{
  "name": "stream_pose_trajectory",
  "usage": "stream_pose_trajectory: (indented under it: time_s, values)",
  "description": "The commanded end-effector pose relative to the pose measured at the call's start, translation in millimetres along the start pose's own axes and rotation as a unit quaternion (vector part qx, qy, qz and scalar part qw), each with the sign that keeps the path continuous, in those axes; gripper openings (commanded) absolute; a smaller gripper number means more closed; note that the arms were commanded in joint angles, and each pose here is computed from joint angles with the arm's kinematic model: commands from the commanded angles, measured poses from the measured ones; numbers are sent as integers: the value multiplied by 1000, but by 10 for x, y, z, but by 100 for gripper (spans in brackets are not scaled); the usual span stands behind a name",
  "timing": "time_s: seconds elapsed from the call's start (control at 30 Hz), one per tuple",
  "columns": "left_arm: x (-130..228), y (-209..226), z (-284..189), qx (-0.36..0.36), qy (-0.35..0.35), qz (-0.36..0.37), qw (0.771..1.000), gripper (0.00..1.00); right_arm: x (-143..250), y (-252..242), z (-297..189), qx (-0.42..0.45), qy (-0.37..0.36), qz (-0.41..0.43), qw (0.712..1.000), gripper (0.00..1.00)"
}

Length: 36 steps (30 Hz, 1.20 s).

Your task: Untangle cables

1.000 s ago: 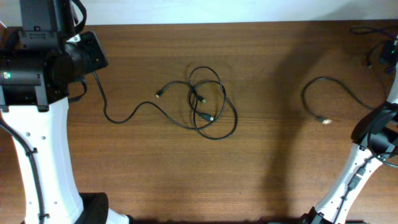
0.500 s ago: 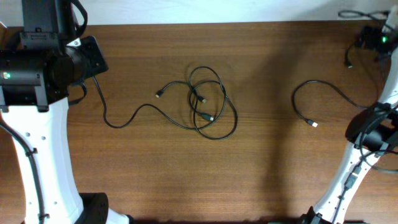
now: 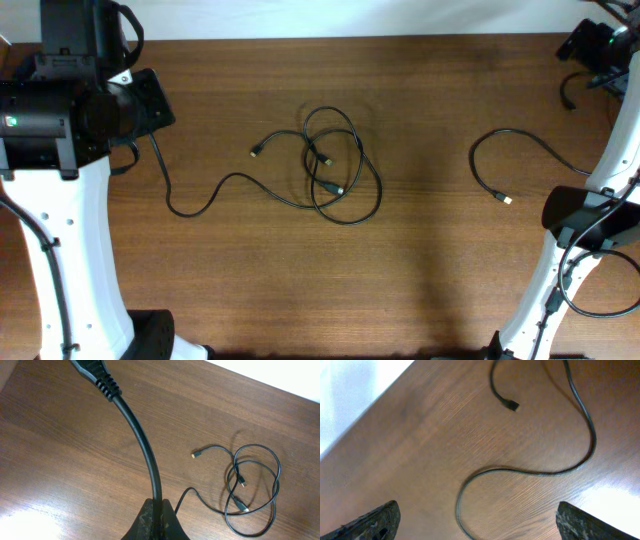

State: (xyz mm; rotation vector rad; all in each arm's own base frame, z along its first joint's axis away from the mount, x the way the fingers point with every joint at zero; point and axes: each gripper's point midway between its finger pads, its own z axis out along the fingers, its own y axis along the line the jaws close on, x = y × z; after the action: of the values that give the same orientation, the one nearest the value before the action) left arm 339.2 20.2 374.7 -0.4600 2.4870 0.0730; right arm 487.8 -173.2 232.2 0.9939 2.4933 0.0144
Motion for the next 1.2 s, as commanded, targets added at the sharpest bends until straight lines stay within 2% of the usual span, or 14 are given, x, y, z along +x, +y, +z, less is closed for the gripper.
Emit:
stream_pose_trajectory:
  time_s: [0.0, 0.1, 0.27, 0.37, 0.47, 0.53, 0.6, 0.73, 0.8, 0.83, 0.97, 1.07, 1.1, 1.17]
  values:
    - [47, 3, -10, -2, 9, -3, 1000, 0, 92, -189, 53, 53, 4, 234, 971, 98]
    - [51, 8, -10, -3, 10, -3, 1000, 0, 228, -392, 167, 121, 7, 303, 945, 99]
    - [33, 2, -10, -2, 6, -4, 1000, 0, 842, -699, 878, 248, 61, 440, 861, 99]
    - [33, 2, -10, -2, 6, -4, 1000, 0, 1059, -694, 1379, 253, 67, 430, 864, 99]
    - [42, 5, -10, -2, 8, -4, 1000, 0, 1111, -676, 1634, 246, 51, 423, 870, 100]
    - [51, 8, -10, -3, 10, -3, 1000, 0, 1012, -661, 1672, 238, 30, 406, 882, 96]
    - [51, 8, -10, -3, 10, -3, 1000, 0, 921, -646, 1707, 228, 9, 414, 881, 94]
    - [51, 8, -10, -3, 10, -3, 1000, 0, 979, -566, 1751, 214, 22, 462, 860, 94]
    - [57, 10, -10, -3, 11, -3, 1000, 0, 1029, -589, 1794, 222, 27, 459, 860, 93]
    - [57, 10, -10, -3, 11, -3, 1000, 0, 1080, -616, 1828, 229, 32, 458, 858, 89]
    - [57, 10, -10, -3, 11, -3, 1000, 0, 1232, -687, 2024, 250, 46, 453, 854, 88]
    - [57, 10, -10, -3, 11, -3, 1000, 0, 1240, -712, 2052, 255, 43, 452, 854, 70]
    - [57, 10, -10, -3, 11, -3, 1000, 0, 1238, -708, 2054, 254, 43, 452, 854, 4]
    - [57, 10, -10, -3, 11, -3, 1000, 0, 1245, -700, 2052, 254, 44, 451, 854, 4]
